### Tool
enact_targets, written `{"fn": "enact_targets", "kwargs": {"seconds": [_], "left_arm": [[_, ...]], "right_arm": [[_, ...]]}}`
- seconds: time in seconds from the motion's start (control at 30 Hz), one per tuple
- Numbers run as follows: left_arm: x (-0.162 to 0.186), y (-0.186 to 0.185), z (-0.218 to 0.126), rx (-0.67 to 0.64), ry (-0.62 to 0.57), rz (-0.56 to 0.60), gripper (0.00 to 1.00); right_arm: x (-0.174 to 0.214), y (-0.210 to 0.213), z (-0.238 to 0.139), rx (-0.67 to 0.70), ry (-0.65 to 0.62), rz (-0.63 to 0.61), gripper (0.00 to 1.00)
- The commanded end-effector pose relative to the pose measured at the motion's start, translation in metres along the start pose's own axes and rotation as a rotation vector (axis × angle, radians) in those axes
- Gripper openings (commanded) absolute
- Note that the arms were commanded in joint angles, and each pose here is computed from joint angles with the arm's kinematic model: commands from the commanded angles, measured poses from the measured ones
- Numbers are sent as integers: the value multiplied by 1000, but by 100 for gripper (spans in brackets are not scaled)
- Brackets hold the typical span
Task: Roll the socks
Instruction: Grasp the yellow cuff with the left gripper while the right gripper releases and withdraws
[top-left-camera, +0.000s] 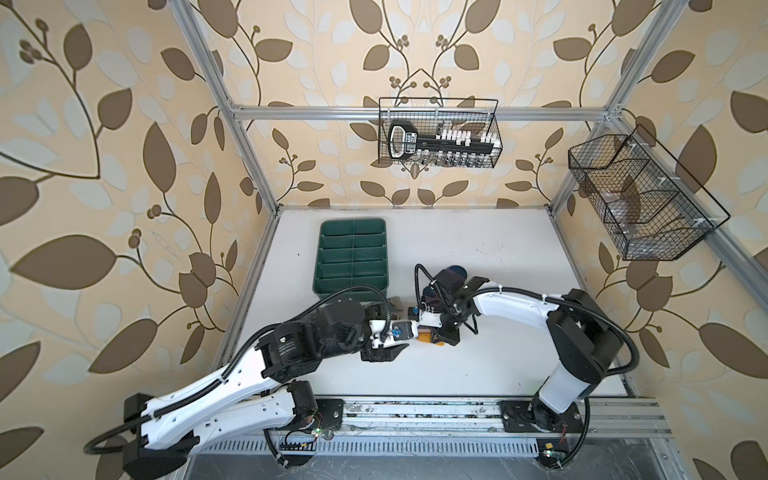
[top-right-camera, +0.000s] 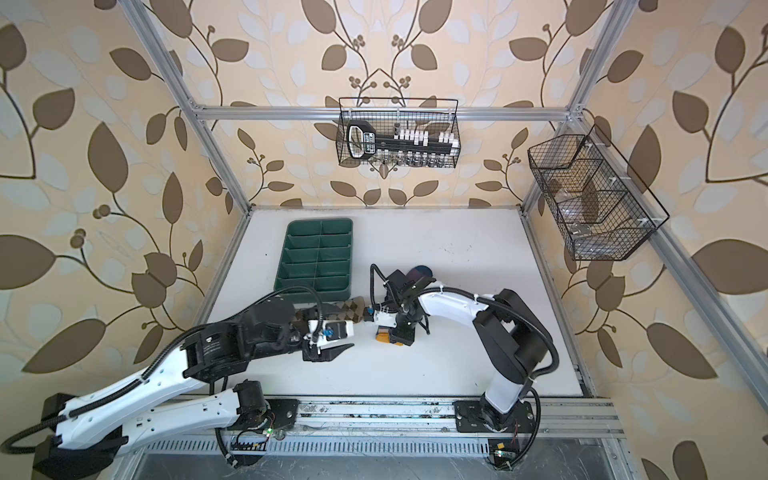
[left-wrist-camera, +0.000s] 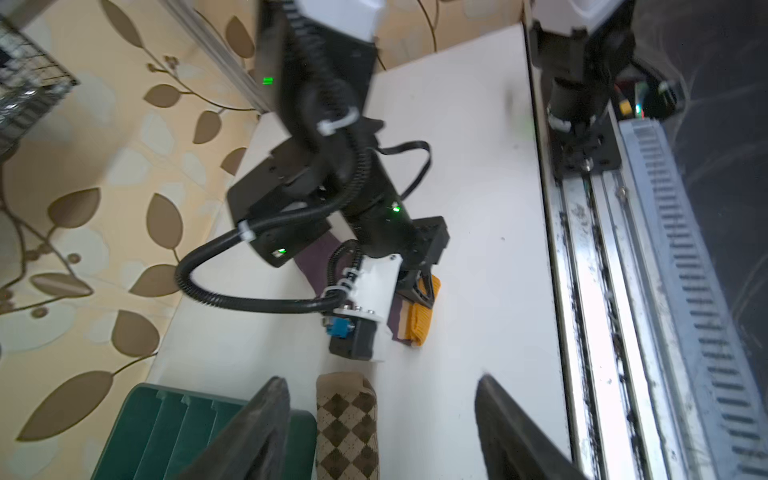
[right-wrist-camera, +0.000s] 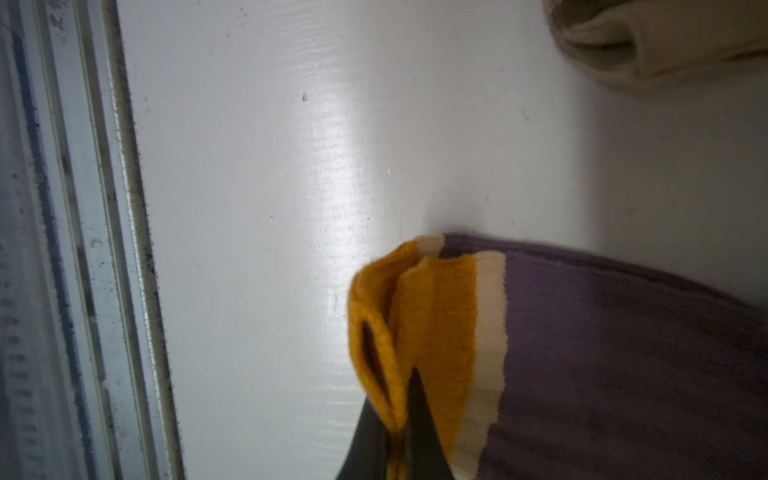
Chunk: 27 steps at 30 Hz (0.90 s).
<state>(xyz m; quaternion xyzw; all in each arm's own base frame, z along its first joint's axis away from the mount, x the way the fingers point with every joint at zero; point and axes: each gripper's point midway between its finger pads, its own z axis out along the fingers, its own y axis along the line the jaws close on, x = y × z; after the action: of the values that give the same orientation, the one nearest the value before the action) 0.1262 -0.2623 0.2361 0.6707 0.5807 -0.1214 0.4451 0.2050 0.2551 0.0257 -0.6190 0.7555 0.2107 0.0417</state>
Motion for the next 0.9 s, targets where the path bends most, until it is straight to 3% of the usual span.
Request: {"fn": "enact_targets", "kwargs": {"seconds": [0.0,0.2,0.5,0.67,0.87], "left_arm": [[28,-13,32,-32,156,223,60],[49,-46,89,0,132,256,52],[74,-30,142,-143,202,172,37],[78,-23,154,-153,214,136,38],[86,-21,170,-134,233,66,54]], "right_arm": [[5,21,4,-226,-8,75,0],[13,10,13,-247,33,115,0],[10,11,6,-233,13,88,0],[9,13,4,-217,9,69,0],[9,14,4,-204,15,51,0]]}}
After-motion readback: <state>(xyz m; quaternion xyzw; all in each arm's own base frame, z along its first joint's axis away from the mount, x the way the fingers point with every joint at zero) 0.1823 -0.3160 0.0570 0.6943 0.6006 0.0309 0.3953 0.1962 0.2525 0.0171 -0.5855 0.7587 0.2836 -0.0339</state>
